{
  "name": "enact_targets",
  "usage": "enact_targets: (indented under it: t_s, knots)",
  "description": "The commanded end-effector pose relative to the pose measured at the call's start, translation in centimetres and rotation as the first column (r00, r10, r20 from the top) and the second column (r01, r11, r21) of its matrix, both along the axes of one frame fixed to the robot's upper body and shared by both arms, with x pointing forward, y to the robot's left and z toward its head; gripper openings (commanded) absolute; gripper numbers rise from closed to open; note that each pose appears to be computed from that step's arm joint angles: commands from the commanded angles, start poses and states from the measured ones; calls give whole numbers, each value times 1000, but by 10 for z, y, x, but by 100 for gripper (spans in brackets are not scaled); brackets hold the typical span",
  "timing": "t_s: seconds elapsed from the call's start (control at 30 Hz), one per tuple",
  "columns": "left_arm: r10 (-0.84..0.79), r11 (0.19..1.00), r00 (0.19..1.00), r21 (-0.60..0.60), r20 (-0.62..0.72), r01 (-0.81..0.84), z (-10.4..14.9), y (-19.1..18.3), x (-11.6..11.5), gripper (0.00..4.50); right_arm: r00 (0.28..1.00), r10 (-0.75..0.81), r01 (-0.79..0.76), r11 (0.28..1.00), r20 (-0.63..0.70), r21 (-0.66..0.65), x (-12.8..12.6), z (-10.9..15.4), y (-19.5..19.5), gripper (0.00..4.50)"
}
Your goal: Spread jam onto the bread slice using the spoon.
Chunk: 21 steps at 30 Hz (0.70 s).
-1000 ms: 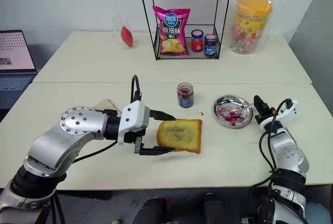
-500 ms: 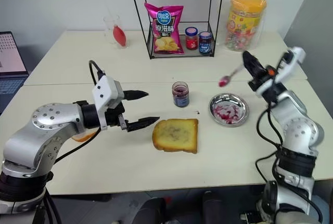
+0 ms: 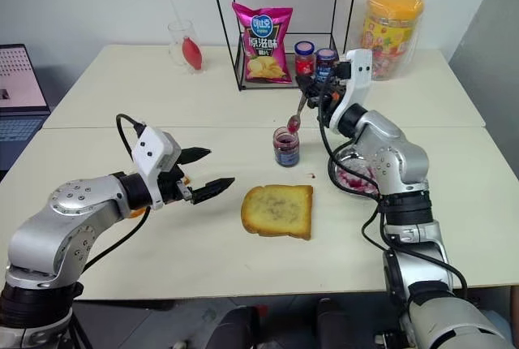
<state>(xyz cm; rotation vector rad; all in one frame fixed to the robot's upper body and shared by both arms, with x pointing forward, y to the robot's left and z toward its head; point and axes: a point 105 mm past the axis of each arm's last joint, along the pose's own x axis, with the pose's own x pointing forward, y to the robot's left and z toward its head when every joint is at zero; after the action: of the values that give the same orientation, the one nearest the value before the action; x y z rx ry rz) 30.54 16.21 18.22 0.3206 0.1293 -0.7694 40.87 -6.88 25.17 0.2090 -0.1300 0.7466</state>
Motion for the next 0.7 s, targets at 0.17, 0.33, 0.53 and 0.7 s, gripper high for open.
enact_targets:
  t_s: [0.17,0.33,0.53,0.7]
  knots:
    - [-11,1000,999,-5,51,11,12,-9,-1,450,994,33,-28,998,103,-54,6,10,18,2]
    - [-8,1000,999,1,54,8,13,-9,1,450,993,36,-21,991,115,-129,10,-6,27,2]
    - [-12,1000,998,15,56,11,12,-10,2,450,988,5,29,976,154,-215,14,-21,32,2]
    - [-18,1000,998,18,55,17,11,-11,2,450,993,0,25,979,122,-202,15,-30,33,2]
